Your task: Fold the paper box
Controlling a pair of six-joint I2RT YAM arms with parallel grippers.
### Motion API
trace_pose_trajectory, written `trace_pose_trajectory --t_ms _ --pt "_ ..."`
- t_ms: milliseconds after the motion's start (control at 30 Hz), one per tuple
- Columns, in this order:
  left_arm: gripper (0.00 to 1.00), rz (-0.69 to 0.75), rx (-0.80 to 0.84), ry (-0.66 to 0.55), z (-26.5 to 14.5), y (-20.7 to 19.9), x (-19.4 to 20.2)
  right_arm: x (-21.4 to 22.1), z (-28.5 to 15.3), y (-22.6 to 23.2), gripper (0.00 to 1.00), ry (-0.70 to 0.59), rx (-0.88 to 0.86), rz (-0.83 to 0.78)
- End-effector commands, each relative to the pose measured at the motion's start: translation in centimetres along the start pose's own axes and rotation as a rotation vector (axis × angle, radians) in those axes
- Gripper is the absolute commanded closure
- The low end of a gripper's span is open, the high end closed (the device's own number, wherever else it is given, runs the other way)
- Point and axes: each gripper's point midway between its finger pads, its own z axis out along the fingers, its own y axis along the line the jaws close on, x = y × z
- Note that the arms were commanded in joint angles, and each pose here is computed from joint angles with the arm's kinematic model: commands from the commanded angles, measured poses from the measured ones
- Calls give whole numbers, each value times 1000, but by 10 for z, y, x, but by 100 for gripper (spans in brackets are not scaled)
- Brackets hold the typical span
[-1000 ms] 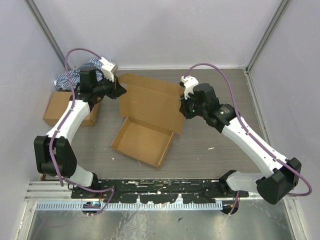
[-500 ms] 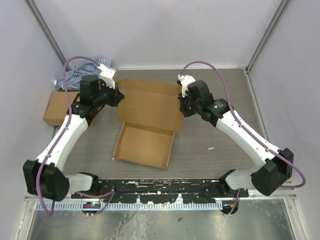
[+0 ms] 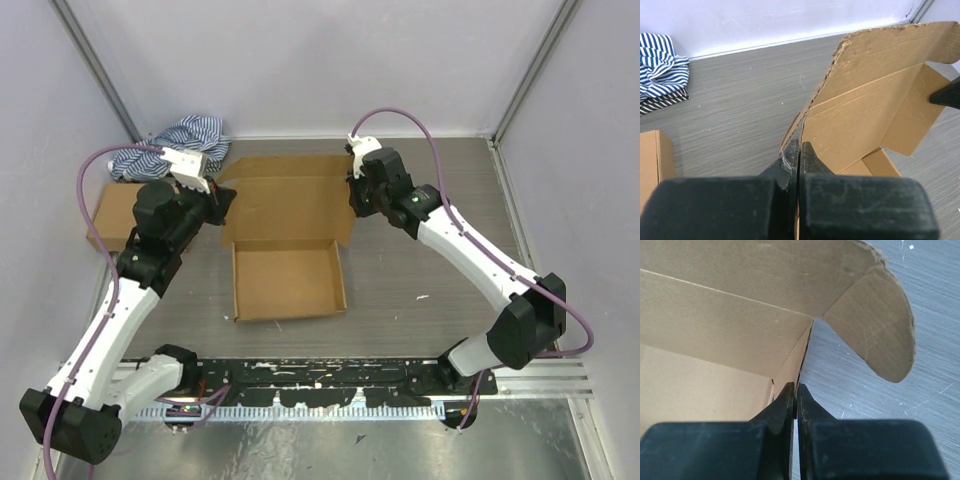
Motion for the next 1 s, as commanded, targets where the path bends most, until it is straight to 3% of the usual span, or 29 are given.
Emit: trace_pose_trajectory --t_ms 0,167,367,467,567,667,967 --pt "100 -33 1 -160 -3 -5 -40 -47 -8 -3 93 -150 36 7" --pt "100 -42 -5 -150 3 -7 -41 -60 -1 -4 94 -174 51 30" --pt "99 -68 -73 -99 6 2 -23 -46 5 -2 94 -168 68 123" --pt "92 -99 -103 -53 6 6 -9 -34 -1 2 94 -199 69 157" --pt "76 -135 -120 -20 7 7 4 -24 -10 3 94 -234 106 171" --pt "71 -165 -123 17 11 6 18 -14 -18 9 94 -255 114 172" --pt "73 -210 -116 133 13 -2 56 7 -23 12 94 -286 204 150"
